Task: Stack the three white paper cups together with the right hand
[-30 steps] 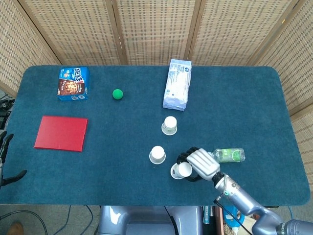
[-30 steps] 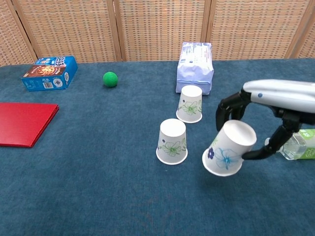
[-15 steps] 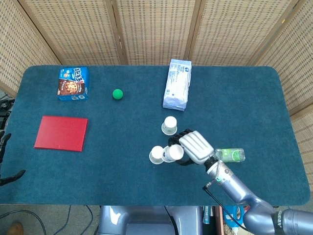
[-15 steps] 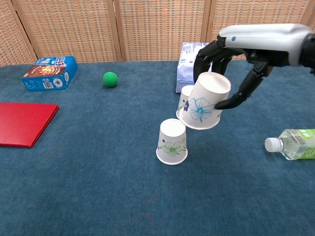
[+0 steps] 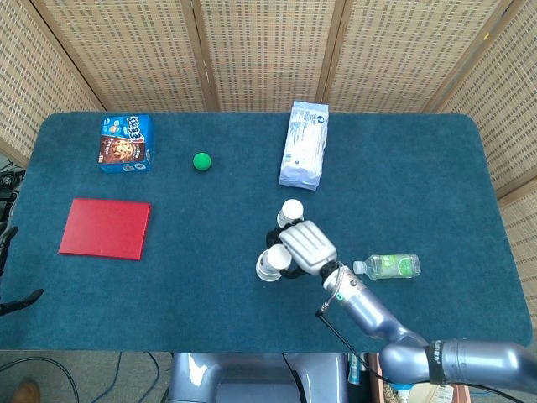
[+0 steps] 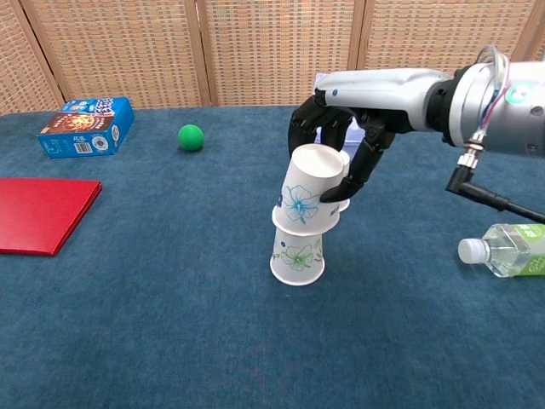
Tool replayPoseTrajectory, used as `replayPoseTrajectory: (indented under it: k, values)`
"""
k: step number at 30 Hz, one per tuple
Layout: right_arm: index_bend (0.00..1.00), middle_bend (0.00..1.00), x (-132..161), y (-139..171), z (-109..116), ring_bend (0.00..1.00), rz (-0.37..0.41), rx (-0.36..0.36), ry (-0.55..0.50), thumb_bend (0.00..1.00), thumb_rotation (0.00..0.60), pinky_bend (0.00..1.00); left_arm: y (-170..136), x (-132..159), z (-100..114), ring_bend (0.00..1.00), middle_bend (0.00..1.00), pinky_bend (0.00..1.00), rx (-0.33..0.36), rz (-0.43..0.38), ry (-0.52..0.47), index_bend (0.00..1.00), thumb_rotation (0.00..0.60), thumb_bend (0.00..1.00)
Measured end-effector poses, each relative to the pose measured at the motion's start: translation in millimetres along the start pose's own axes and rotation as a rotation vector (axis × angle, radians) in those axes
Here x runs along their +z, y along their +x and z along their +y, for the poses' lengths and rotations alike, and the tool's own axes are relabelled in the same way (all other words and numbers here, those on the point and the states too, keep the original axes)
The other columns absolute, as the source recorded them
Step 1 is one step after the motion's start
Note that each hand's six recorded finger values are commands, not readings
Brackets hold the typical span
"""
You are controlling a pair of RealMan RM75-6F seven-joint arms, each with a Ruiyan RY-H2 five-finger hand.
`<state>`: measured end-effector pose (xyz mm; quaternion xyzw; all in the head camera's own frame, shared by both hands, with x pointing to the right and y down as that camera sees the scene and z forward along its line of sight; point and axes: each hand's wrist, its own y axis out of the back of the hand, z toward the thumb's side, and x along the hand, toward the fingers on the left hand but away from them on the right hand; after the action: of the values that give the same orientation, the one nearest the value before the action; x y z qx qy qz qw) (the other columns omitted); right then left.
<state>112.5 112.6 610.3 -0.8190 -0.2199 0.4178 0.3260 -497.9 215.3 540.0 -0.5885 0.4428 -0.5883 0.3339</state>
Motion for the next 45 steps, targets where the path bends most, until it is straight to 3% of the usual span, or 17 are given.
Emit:
replayPoseTrajectory:
  k: [21,23,24,27,29,31,35,39,45]
  values:
    - [0.44,0.5,4.4,-14.8,-9.6,0.44,-0.039,0.035,0.025,0.39,0.6,0.38,-0.2,-3.3,2.7,0.0,0.0,0.0,-0.002,0.004,-0.015,0.0,0.6,0.07]
    - [0.39,0.43,4.3,-15.6,-11.1,0.42,-0.041,0.042,0.035,0.36,0.6,0.38,-0.2,-3.6,2.8,0.0,0.0,0.0,-0.002,0.005,-0.016,0.0,0.6,0.07]
    - [0.32,0.34,4.7,-15.7,-11.9,0.39,-0.04,0.047,0.039,0.31,0.6,0.36,-0.2,-3.8,2.8,0.0,0.0,0.0,-0.002,0.005,-0.016,0.0,0.6,0.07]
    - [0.13,0.07,5.0,-13.9,-12.8,0.18,-0.035,0.064,0.04,0.13,0.6,0.25,-0.1,-4.6,3.2,0.0,0.0,0.0,-0.001,0.007,-0.017,0.0,0.6,0.07]
    - [0.07,0.01,5.2,-11.7,-11.4,0.09,-0.032,0.074,0.041,0.1,0.6,0.18,0.2,-5.4,3.4,0.0,0.0,0.0,-0.001,0.008,-0.019,0.0,0.6,0.07]
    - [0.06,0.0,5.8,-8.7,-7.1,0.05,-0.029,0.077,0.035,0.09,0.6,0.13,0.5,-6.0,3.3,0.0,0.0,0.0,-0.003,0.009,-0.02,0.0,0.6,0.07]
    - [0.06,0.01,4.3,-4.8,6.0,0.05,-0.031,0.06,0.022,0.09,0.6,0.12,1.5,-7.8,3.9,0.0,0.0,0.0,-0.001,0.015,-0.02,0.0,0.6,0.07]
    - [0.09,0.08,-4.6,-6.9,24.9,0.05,-0.064,-0.006,0.019,0.09,0.6,0.12,2.9,-9.5,4.9,0.0,0.0,0.0,0.01,0.028,-0.01,0.0,0.6,0.07]
    - [0.17,0.15,-22.4,-17.6,33.7,0.07,-0.112,-0.054,0.009,0.12,0.6,0.12,5.5,-10.2,5.2,0.0,0.0,0.0,0.013,0.037,-0.012,0.0,0.6,0.07]
